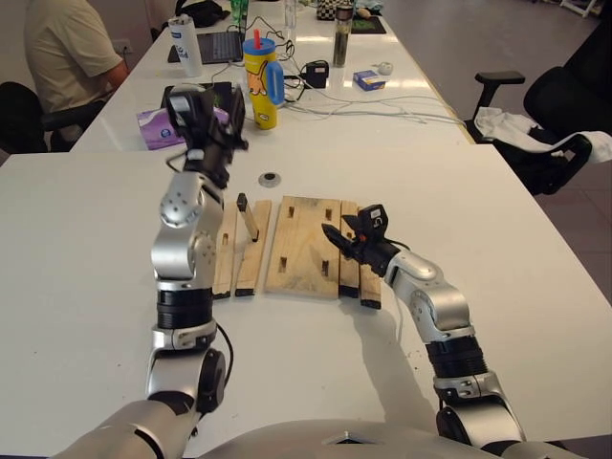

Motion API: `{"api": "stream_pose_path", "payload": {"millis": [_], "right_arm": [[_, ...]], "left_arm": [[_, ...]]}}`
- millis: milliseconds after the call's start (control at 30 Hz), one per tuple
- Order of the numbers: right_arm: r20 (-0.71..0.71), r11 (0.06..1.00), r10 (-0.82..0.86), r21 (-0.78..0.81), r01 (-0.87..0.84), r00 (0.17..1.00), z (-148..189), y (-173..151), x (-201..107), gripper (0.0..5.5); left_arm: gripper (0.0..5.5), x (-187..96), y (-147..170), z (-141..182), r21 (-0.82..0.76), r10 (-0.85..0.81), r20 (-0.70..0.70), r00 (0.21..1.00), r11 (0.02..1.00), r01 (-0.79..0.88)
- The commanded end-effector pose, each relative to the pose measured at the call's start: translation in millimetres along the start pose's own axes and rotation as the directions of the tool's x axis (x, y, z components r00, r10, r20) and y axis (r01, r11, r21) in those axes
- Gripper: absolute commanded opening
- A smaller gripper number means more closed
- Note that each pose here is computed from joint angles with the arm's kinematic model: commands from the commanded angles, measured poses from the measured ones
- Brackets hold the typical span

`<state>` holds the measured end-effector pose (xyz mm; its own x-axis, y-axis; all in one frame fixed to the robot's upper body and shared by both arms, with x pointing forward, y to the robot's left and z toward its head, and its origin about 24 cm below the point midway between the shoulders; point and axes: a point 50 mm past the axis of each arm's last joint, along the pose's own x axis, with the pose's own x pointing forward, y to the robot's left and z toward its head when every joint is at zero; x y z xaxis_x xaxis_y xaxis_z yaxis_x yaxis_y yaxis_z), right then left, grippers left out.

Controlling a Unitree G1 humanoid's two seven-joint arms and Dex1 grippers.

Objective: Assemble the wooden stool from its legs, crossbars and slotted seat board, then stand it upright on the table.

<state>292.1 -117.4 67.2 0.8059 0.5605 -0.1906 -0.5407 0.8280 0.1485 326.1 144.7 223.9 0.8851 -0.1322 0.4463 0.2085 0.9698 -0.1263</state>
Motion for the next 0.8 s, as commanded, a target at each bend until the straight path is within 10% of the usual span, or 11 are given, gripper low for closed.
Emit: {"api": "stream_pose_path", "payload": {"millis": [33, 300, 600, 800], "right_arm": [[-0.011, 1.0, -0.009, 0.006, 0.009, 1.0, -2.9, -1.1, -1.0, 2.92], [-0.011, 1.0, 0.009, 0.0, -0.009, 1.0, -0.9, 2.0, 3.9, 2.92], [-0.013, 1.0, 0.009, -0.003, -0.009, 1.0, -3.1, 2.8, 2.4, 2.92], [-0.02, 1.0, 0.004, -0.001, -0.004, 1.0, -5.4, 0.8, -0.1, 2.92]], "left_arm": [[2.32, 6.5, -6.9, 15.9, 0.029, -0.027, 0.034, 0.999, 0.999, 0.026], [2.32, -72.5, 1.9, -155.7, -0.021, 0.038, -0.679, 0.733, 0.997, -0.071], [2.32, -7.9, 7.0, -74.2, 0.084, 0.076, -0.273, 0.959, 0.995, -0.055], [2.32, -21.8, -6.2, -13.3, 0.099, 0.032, -0.083, 0.996, 0.995, -0.024]]}}
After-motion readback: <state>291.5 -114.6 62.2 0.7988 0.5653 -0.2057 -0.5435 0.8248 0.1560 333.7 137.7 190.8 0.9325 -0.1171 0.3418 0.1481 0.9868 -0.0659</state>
